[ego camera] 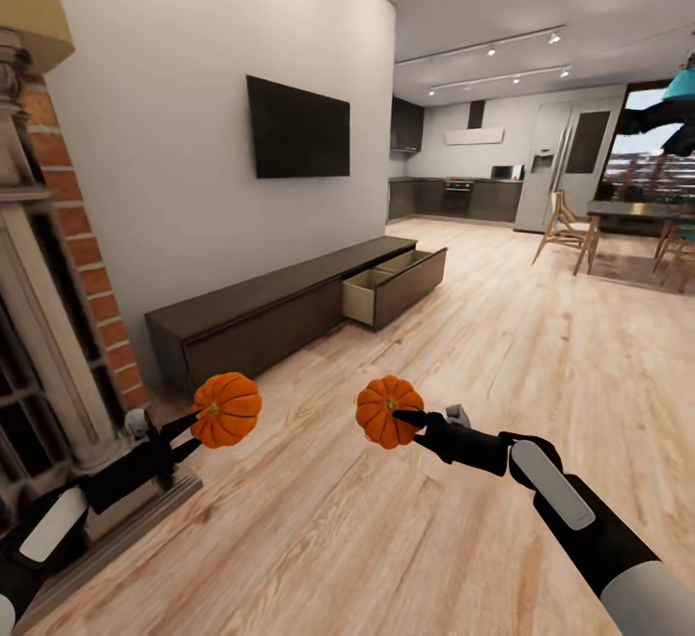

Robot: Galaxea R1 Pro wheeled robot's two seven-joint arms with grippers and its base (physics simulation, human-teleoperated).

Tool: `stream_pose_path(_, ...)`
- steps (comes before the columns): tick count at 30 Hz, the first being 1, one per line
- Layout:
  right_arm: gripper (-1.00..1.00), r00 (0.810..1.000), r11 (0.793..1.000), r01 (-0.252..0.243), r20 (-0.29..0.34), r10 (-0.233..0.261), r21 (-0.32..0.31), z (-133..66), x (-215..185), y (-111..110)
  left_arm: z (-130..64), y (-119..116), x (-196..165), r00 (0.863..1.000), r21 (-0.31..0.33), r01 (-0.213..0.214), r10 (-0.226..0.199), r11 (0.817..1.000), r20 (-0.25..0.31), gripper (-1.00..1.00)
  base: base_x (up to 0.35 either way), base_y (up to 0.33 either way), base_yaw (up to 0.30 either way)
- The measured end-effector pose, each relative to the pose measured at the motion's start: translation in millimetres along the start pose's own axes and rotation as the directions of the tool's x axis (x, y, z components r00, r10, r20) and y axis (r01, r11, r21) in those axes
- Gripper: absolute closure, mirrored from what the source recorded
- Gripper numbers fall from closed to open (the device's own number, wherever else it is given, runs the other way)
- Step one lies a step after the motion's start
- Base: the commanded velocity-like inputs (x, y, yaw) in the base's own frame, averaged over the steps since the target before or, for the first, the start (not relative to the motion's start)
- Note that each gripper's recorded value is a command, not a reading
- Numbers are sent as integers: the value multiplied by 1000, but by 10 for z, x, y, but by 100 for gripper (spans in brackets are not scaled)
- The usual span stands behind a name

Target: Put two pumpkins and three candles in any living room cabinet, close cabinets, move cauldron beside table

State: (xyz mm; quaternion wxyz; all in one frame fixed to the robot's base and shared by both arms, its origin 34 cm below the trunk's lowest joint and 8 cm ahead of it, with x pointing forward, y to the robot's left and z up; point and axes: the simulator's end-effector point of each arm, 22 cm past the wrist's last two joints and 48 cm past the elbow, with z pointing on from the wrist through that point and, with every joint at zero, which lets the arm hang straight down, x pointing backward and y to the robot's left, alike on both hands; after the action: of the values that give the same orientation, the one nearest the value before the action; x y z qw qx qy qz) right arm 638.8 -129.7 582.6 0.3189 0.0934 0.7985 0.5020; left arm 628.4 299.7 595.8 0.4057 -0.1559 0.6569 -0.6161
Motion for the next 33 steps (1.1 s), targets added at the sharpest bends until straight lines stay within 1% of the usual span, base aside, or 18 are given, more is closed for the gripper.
stream_pose_path(33, 100, 1000, 1000, -10, -1, 10, 10, -1, 8, -58, 0, 0, 1, 1000, 0, 0, 0, 1000, 0, 100, 0, 0, -291)
